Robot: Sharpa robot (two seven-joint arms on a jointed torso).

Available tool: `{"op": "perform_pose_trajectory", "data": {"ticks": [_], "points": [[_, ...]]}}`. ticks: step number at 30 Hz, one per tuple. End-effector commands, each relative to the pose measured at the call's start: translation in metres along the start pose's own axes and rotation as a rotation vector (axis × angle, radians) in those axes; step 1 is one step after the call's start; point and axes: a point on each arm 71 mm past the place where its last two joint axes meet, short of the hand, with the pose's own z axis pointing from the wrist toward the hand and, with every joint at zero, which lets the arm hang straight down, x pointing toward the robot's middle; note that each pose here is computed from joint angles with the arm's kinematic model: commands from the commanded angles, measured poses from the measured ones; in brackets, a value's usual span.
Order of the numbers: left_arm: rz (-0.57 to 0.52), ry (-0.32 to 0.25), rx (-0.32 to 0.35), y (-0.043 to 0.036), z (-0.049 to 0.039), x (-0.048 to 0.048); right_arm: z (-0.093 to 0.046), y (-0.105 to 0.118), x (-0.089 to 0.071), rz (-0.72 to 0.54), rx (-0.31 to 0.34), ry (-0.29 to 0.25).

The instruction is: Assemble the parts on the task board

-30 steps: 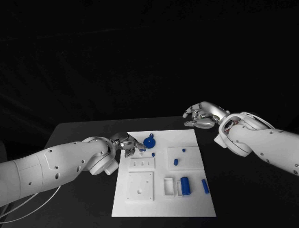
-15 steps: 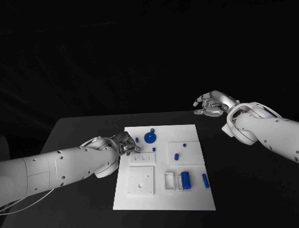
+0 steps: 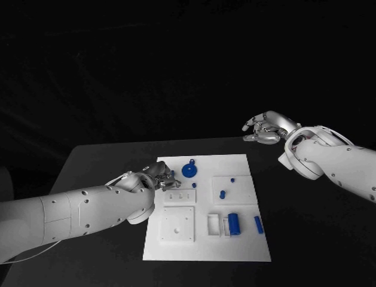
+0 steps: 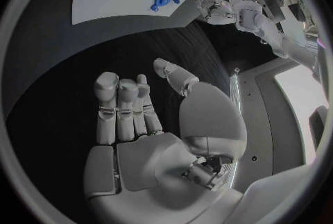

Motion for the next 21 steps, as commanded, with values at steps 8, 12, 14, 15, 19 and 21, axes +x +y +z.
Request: {"op": "perform_pose_trajectory", "data": {"ticks": [8, 12, 14, 15, 19, 21], "points": [[0.023, -0.025, -0.002, -0.0028, 0.0012, 0.0082, 0.001, 0.002, 0.002, 0.005, -0.007, 0.013], [0.025, -0.018, -0.005, -0.0028, 0.0018, 0.0116, 0.001, 0.002, 0.002, 0.006, -0.006, 0.015], [0.019, -0.010, -0.011, -0.0027, 0.0021, 0.0131, 0.001, 0.003, 0.002, 0.006, -0.008, 0.017], [0.016, -0.007, -0.012, -0.0025, 0.0020, 0.0140, 0.002, 0.003, 0.002, 0.006, -0.008, 0.017], [0.011, 0.008, -0.019, -0.0017, 0.0019, 0.0169, 0.002, 0.003, 0.002, 0.006, -0.007, 0.018], [0.004, 0.018, -0.022, -0.0015, 0.0018, 0.0186, 0.002, 0.003, 0.002, 0.006, -0.007, 0.019]]}}
